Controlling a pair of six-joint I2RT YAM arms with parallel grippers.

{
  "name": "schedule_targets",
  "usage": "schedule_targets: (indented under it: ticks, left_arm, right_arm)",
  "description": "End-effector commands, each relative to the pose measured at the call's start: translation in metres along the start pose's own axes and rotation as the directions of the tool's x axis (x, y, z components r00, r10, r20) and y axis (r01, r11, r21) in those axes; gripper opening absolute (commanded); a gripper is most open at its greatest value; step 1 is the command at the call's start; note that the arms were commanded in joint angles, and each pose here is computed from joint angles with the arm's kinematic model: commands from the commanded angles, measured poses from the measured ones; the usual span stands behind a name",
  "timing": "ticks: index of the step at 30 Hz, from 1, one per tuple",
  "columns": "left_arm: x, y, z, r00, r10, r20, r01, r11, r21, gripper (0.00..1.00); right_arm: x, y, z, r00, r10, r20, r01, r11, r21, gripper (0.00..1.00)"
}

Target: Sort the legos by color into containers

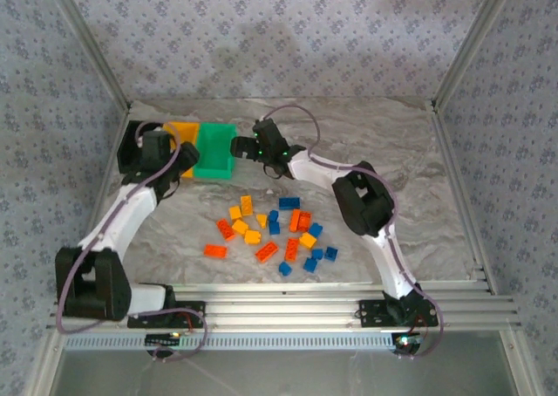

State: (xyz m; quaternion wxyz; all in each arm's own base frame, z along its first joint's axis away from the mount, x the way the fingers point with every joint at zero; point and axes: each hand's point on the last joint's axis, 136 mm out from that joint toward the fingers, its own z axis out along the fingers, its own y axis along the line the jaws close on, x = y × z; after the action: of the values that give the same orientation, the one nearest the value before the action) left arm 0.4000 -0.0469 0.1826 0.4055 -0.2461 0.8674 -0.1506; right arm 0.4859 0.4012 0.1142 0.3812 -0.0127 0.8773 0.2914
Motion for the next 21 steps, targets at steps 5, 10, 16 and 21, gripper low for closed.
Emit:
schedule_targets:
  ticks: [5,10,16,21]
  left_arm:
    - [-0.017,0.004,0.036,0.978,0.209,-0.001,-0.205,0.957,-0.206,0.61]
    - [-0.02,0.003,0.063,0.958,0.282,-0.046,-0.284,0.929,-0.236,0.59]
    - [-0.02,-0.019,0.047,0.971,0.24,0.008,-0.236,0.963,-0.131,0.58]
    - [-0.029,-0.024,0.033,0.965,0.256,0.051,-0.248,0.961,-0.119,0.61]
  right_arm:
    - [-0.055,0.003,-0.079,0.95,-0.163,0.266,0.141,0.985,0.1,1.0]
    - [-0.069,-0.003,-0.109,0.92,-0.167,0.355,0.15,0.986,0.076,1.0]
    - [-0.085,-0.018,-0.137,0.889,-0.183,0.42,0.178,0.983,0.051,1.0]
    - [-0.084,-0.088,-0.111,0.895,0.329,0.3,-0.306,0.944,-0.124,1.0]
